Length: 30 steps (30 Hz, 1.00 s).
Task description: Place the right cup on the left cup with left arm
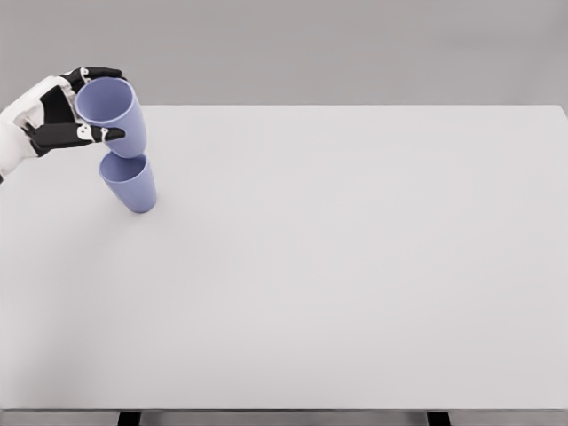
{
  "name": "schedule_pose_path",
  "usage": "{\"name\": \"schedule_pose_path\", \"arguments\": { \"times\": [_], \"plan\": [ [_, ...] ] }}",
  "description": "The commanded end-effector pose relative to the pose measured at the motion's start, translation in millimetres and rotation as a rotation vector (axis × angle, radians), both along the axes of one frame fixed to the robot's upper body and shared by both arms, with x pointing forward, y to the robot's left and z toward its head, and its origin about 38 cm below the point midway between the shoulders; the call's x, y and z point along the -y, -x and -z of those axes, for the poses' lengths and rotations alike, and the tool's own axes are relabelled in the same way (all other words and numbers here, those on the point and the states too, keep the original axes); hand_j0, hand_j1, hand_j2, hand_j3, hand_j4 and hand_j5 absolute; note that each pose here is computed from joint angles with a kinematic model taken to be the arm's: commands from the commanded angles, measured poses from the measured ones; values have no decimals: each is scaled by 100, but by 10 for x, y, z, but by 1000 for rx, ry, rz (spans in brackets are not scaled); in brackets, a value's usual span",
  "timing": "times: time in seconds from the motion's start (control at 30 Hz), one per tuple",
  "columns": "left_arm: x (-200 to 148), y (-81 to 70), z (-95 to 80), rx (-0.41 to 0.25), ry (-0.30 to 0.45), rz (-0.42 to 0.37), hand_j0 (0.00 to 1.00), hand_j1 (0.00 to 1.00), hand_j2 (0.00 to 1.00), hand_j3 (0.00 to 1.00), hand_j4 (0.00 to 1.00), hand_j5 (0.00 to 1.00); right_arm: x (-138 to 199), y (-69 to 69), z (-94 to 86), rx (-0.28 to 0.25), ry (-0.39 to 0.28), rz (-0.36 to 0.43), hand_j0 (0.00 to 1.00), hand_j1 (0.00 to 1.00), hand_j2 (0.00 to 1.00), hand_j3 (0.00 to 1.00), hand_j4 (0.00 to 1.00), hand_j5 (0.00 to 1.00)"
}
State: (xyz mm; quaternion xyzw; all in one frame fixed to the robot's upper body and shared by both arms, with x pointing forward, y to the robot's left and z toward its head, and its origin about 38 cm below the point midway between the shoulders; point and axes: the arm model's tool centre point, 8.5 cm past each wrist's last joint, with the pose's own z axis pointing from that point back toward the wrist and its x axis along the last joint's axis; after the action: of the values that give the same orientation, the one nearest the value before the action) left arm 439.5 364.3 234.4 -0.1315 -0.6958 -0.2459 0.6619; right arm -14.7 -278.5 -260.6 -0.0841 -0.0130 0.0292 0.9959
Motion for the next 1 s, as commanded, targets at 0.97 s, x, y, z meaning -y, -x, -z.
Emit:
{"name": "schedule_pose_path", "arguments": {
  "times": [0.97],
  "plan": [
    [-156, 120, 140, -56, -16, -9, 73, 73, 73, 73, 73, 73, 1, 0, 0, 0, 0, 0, 100, 100, 100, 100, 100, 100]
  ]
}}
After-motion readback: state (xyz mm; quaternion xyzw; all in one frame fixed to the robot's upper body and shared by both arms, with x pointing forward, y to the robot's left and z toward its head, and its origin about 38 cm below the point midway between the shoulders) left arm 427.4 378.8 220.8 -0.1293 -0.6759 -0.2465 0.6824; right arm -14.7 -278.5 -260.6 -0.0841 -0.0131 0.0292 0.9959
